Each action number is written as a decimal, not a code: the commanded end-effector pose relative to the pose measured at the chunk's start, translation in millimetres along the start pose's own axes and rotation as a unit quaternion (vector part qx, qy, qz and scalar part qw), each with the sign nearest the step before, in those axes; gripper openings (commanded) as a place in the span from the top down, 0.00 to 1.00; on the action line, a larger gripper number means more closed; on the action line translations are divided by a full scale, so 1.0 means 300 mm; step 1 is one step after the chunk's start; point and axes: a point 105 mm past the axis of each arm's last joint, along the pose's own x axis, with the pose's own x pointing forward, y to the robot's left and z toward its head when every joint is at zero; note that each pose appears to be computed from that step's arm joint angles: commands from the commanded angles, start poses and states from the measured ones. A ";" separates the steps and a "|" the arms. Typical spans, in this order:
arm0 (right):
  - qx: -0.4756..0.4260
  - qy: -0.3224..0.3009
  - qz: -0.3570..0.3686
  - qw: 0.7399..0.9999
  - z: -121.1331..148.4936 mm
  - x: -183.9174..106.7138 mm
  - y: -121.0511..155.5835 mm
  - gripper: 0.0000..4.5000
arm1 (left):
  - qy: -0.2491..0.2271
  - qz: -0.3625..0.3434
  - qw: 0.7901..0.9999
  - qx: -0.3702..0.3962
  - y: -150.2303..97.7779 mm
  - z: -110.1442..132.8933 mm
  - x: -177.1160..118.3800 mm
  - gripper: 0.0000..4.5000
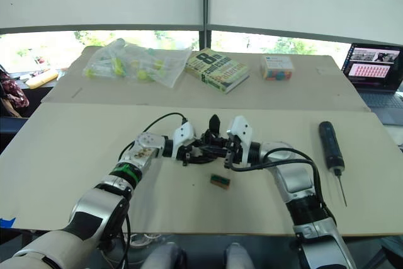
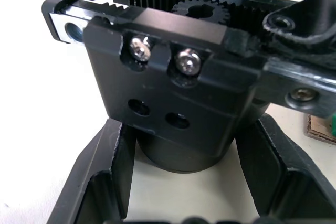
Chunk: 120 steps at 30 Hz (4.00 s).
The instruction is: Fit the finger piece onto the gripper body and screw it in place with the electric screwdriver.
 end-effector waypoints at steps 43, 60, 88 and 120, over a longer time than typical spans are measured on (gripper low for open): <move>0.052 0.092 -0.021 0.994 -0.090 0.005 -0.059 0.92 | 0.012 -0.022 1.000 -0.016 -0.045 -0.040 0.007 0.49; 0.045 0.124 -0.017 0.991 -0.123 -0.004 -0.062 0.92 | 0.013 -0.017 1.000 -0.019 -0.047 -0.051 0.002 0.49; 0.032 0.036 -0.002 0.999 -0.017 0.016 -0.071 0.92 | 0.015 -0.016 0.999 -0.023 -0.049 -0.057 -0.001 0.49; -0.043 -0.167 0.026 0.985 0.327 -0.072 0.014 0.00 | -0.023 0.039 0.997 -0.059 -0.004 -0.043 -0.072 0.01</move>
